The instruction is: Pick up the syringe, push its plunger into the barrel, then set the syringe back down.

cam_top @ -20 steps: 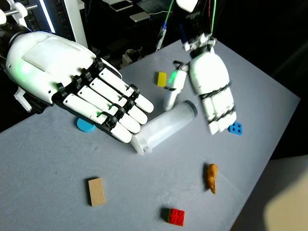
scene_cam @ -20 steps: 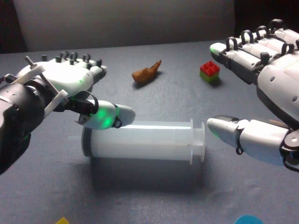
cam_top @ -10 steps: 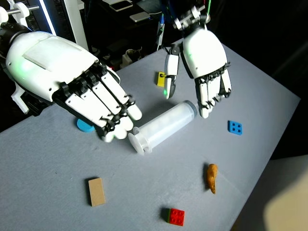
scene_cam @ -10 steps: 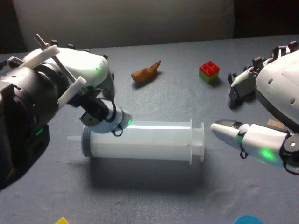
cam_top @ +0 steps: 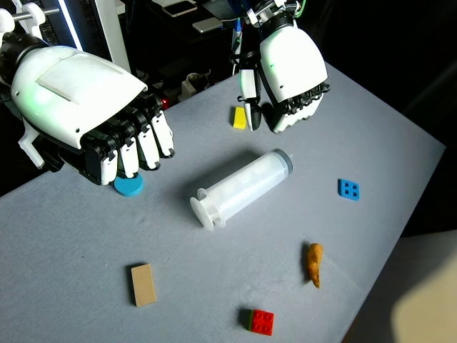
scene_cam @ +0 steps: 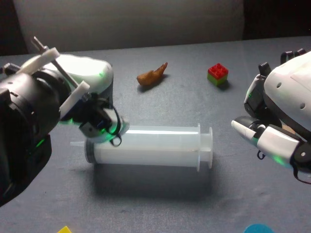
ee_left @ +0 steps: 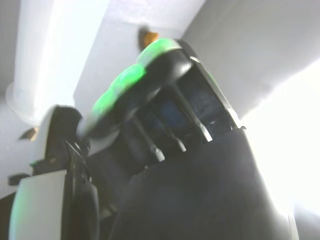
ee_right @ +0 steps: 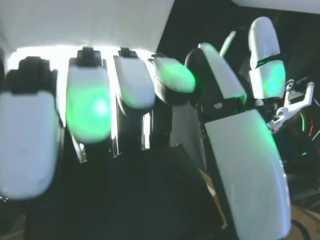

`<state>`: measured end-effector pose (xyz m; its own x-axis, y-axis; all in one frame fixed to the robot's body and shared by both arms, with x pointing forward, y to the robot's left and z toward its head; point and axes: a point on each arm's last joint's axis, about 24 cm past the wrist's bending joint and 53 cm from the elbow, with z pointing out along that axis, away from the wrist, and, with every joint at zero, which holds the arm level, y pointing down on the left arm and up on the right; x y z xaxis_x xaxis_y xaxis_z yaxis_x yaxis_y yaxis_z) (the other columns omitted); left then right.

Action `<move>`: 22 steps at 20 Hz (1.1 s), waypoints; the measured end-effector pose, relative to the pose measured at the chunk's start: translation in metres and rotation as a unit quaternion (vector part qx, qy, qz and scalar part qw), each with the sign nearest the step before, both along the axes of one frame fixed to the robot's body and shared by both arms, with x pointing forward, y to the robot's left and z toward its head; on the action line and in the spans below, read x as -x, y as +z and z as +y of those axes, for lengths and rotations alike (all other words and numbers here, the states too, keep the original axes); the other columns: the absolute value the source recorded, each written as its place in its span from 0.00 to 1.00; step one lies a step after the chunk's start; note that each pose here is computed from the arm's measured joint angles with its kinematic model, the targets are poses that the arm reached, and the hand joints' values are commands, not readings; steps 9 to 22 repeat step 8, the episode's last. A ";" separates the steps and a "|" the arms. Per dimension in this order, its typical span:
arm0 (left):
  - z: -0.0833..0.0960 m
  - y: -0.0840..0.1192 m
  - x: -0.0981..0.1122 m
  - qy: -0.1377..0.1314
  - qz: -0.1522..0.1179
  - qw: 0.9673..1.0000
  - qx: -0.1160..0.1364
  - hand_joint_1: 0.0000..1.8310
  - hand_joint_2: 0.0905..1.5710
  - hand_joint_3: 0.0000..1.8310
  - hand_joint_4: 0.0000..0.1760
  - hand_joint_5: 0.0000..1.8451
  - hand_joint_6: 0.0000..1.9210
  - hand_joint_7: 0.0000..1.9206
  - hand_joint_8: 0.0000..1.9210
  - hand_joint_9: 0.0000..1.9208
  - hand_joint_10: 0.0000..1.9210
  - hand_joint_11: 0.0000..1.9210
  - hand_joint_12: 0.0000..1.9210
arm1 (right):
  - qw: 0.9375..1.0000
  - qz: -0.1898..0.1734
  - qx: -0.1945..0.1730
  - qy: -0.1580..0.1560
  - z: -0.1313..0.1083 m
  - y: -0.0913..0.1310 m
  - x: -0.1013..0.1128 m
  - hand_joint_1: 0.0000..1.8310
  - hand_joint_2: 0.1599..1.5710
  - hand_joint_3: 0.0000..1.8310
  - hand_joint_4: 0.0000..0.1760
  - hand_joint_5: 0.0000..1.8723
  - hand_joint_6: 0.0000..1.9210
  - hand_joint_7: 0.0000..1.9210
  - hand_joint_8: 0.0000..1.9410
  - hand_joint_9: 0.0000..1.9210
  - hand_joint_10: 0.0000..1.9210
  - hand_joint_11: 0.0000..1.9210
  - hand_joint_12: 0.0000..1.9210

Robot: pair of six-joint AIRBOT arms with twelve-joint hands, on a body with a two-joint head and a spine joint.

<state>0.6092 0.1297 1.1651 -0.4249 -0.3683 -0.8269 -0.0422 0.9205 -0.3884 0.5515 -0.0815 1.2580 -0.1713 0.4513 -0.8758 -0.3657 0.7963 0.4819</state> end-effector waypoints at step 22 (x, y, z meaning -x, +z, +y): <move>-0.004 -0.009 0.002 -0.013 0.010 1.000 -0.001 0.30 0.87 0.00 0.00 0.71 1.00 0.75 1.00 0.79 1.00 0.83 1.00 | 1.000 0.000 0.000 0.001 0.000 0.000 0.000 0.30 0.89 0.00 0.40 0.65 1.00 0.69 1.00 0.77 1.00 0.86 1.00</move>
